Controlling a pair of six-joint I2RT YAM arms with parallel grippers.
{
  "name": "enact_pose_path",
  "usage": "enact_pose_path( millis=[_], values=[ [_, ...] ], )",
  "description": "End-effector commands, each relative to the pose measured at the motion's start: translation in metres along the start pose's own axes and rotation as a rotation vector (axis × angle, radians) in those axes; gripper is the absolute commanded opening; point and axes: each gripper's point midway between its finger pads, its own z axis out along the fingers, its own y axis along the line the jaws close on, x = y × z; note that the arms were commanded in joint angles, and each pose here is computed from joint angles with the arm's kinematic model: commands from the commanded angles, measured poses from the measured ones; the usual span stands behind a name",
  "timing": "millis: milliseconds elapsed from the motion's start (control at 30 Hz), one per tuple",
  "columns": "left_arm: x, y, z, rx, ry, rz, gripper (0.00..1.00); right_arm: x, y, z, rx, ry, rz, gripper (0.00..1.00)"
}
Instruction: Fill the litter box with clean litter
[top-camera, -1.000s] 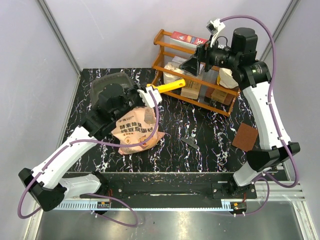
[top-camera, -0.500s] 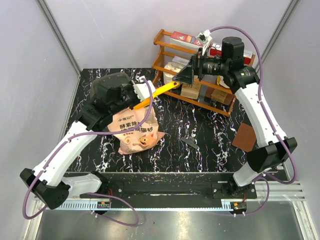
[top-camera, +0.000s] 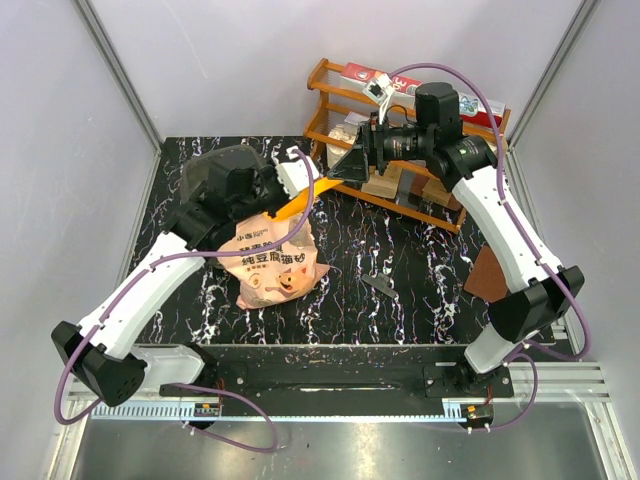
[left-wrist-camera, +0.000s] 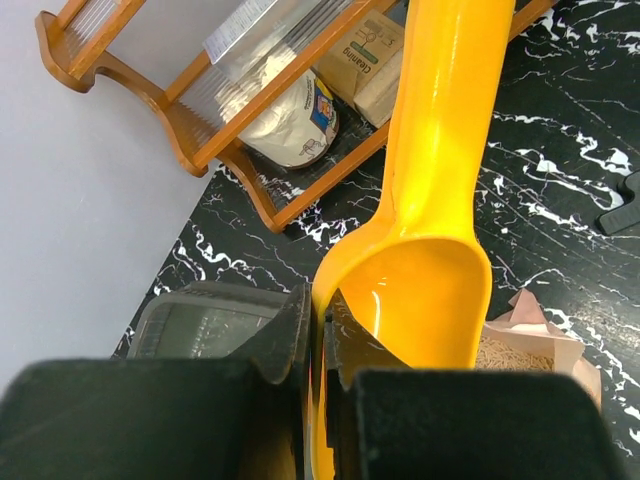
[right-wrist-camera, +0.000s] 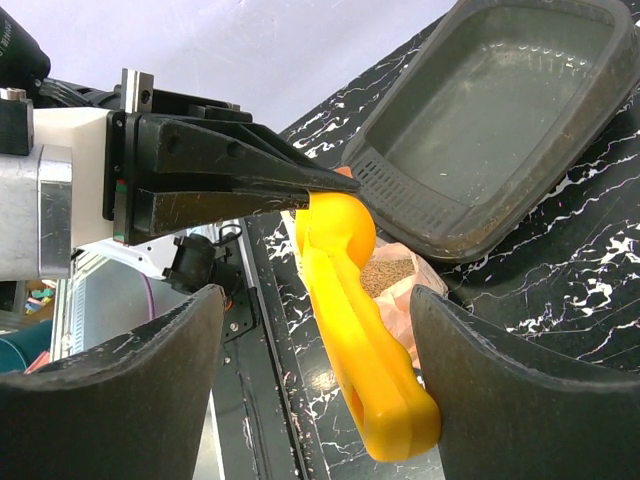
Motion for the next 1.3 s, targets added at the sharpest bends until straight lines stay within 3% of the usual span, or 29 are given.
enact_pose_path(
  millis=[0,200,400,833,967,1167,1200,1233,1267],
  values=[
    [-0.038,0.020,-0.004,-0.058,-0.121,-0.037,0.00,0.000,0.014,0.002,-0.034,0.001,-0.026,0.79],
    [-0.042,0.018,-0.001,-0.051,-0.139,-0.077,0.00,0.003,0.011,0.003,-0.031,0.008,-0.007,0.75],
    [-0.042,0.014,0.004,-0.037,-0.154,-0.096,0.00,0.006,0.010,0.006,-0.043,0.016,0.010,0.60],
    [-0.044,0.016,0.006,-0.045,-0.168,-0.107,0.00,0.014,0.004,0.007,-0.030,0.032,0.020,0.48],
    [-0.043,0.015,0.007,-0.043,-0.164,-0.108,0.00,0.014,0.006,0.007,-0.038,0.032,0.018,0.40],
    [-0.043,0.012,0.008,-0.029,-0.166,-0.106,0.00,0.011,0.008,0.009,-0.061,0.022,0.007,0.15],
    [-0.043,0.011,0.008,-0.024,-0.167,-0.103,0.02,0.011,0.008,0.009,-0.064,0.020,0.001,0.10],
    [-0.042,0.010,0.007,-0.014,-0.158,-0.098,0.26,0.008,0.008,0.008,-0.063,0.015,-0.008,0.00],
    [-0.042,0.008,0.005,-0.005,-0.156,-0.089,0.42,0.007,0.007,0.007,-0.051,0.011,-0.012,0.00]
  ],
)
